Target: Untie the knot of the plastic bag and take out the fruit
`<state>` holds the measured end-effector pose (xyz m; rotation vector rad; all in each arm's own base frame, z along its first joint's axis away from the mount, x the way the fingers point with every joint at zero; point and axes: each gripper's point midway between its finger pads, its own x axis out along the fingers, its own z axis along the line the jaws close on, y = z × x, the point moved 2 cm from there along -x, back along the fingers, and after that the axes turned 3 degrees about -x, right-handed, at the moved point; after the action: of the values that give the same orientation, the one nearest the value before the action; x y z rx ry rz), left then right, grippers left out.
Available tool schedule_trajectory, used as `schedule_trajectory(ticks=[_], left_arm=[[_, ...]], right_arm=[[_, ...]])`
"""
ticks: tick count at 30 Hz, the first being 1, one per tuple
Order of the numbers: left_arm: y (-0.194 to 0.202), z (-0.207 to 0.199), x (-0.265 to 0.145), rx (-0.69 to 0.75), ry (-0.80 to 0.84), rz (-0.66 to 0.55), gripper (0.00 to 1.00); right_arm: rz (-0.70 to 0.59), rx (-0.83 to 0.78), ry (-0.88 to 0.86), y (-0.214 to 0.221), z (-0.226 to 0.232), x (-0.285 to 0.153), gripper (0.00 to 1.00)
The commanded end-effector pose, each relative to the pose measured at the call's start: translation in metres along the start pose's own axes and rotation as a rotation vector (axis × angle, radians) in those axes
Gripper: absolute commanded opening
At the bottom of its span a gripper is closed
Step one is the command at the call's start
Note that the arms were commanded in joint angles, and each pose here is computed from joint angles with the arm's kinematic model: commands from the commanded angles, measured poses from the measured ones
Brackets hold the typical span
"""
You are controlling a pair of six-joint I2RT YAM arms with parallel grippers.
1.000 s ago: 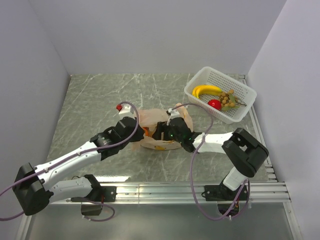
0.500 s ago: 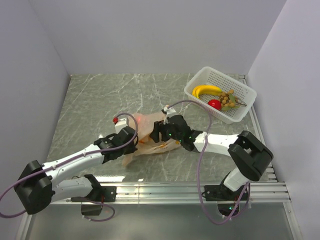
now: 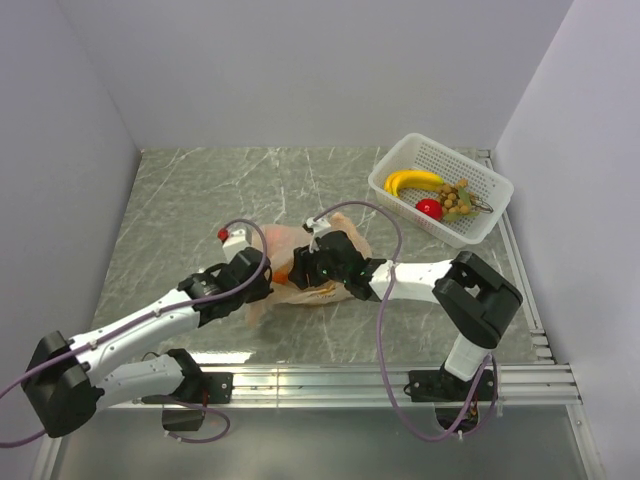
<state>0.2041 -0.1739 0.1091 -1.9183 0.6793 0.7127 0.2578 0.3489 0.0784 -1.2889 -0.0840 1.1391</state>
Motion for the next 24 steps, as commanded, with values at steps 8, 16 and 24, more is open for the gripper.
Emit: schedule_trajectory(ticks=[8, 16, 24], left_arm=[[-0.053, -0.033, -0.037, -0.084, 0.109, -0.148, 0.01], [-0.042, -0.033, -0.031, -0.075, 0.127, -0.111, 0.01], [-0.02, -0.02, -0.015, -0.075, 0.119, -0.067, 0.0]], right_arm=[[-0.134, -0.03, -0.08, -0.037, 0.023, 0.012, 0.77], [-0.161, 0.035, -0.2, -0.054, 0.049, 0.036, 0.88], [-0.028, -0.023, -0.343, -0.021, 0.079, 0.064, 0.92]])
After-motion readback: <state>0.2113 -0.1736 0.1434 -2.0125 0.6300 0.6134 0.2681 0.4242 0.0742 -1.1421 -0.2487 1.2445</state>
